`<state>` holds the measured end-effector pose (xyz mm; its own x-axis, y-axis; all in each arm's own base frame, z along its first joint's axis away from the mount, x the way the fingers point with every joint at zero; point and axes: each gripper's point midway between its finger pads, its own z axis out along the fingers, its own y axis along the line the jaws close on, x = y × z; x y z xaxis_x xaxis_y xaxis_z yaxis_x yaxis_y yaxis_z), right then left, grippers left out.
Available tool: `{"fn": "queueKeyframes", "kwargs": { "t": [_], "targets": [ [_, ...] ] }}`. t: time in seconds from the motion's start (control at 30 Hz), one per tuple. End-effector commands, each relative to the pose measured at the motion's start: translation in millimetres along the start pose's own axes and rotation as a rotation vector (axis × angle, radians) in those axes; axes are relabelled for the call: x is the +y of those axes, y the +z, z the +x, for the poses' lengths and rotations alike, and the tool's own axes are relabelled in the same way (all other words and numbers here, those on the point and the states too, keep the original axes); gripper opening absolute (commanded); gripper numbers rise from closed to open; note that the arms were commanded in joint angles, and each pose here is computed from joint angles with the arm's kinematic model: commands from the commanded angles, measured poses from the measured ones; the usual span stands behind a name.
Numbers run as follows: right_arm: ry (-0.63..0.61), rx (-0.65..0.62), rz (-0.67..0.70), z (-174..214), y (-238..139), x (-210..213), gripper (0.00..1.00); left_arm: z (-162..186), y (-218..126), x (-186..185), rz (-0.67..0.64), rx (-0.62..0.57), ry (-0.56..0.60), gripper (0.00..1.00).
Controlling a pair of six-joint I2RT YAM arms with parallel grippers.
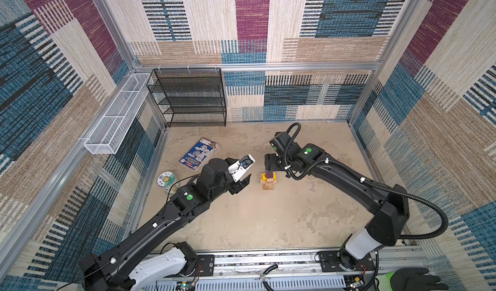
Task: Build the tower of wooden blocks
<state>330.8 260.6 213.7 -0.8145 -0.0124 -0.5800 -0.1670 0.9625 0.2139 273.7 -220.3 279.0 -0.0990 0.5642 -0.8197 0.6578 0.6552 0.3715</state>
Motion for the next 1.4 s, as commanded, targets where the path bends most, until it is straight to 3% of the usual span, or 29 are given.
{"fn": "queueKeyframes", "kwargs": {
  "t": [0.0, 0.13, 0.2, 0.33, 0.43, 0.53, 0.6, 0.67, 0.73, 0.83, 0.97, 1.2, 1.37],
  "targets": [
    [0.08, -0.144, -0.159, -32.8, -11.5, 20.2, 0.81, -3.7, 9.3, 24.6, -0.108, 0.005, -0.14, 0.71],
    [0.173, -0.254, -0.291, -68.1, -19.4, 11.9, 0.81, 5.8, 28.6, 62.7, -0.221, 0.002, -0.329, 0.71],
    [0.198, -0.321, -0.291, -88.7, -24.6, -3.8, 0.81, 12.7, 36.1, 80.4, -0.287, -0.022, -0.378, 0.71],
    [0.235, -0.489, -0.172, -129.1, -47.2, -60.7, 0.81, 31.5, 36.3, 122.8, -0.463, -0.046, -0.451, 0.7],
    [0.314, -0.623, -0.035, -143.7, -72.4, -132.8, 0.81, 57.7, 22.6, 154.7, -0.588, -0.024, -0.49, 0.7],
    [0.358, -0.815, 0.245, -125.0, -97.5, -215.4, 0.95, 100.9, -0.8, 179.5, -0.731, 0.062, -0.492, 0.73],
    [0.306, -0.936, 0.467, -94.3, -107.3, -256.9, 1.0, 136.7, -18.8, 191.6, -0.828, 0.132, -0.514, 0.75],
    [0.291, -0.953, 0.598, -58.0, -99.2, -288.3, 1.0, 166.7, -31.3, 197.1, -0.895, 0.187, -0.534, 0.77],
    [0.314, -0.881, 0.607, -31.8, -74.4, -309.3, 1.0, 188.3, -34.4, 196.8, -0.927, 0.213, -0.553, 0.77],
    [0.311, -0.802, 0.571, -6.1, -34.7, -316.5, 1.0, 216.1, -25.3, 189.2, -0.926, 0.218, -0.577, 0.78],
    [0.232, -0.818, 0.489, 8.6, -10.1, -307.7, 1.0, 235.3, -5.3, 177.5, -0.866, 0.212, -0.572, 0.78],
    [0.037, -0.929, 0.434, 8.5, -20.2, -287.7, 1.0, 259.0, 24.9, 163.1, -0.734, 0.16, -0.58, 0.78],
    [-0.089, -0.995, 0.344, 13.5, -19.0, -268.1, 1.0, 249.0, 33.0, 164.6, -0.67, 0.087, -0.573, 0.76]
  ]
}}
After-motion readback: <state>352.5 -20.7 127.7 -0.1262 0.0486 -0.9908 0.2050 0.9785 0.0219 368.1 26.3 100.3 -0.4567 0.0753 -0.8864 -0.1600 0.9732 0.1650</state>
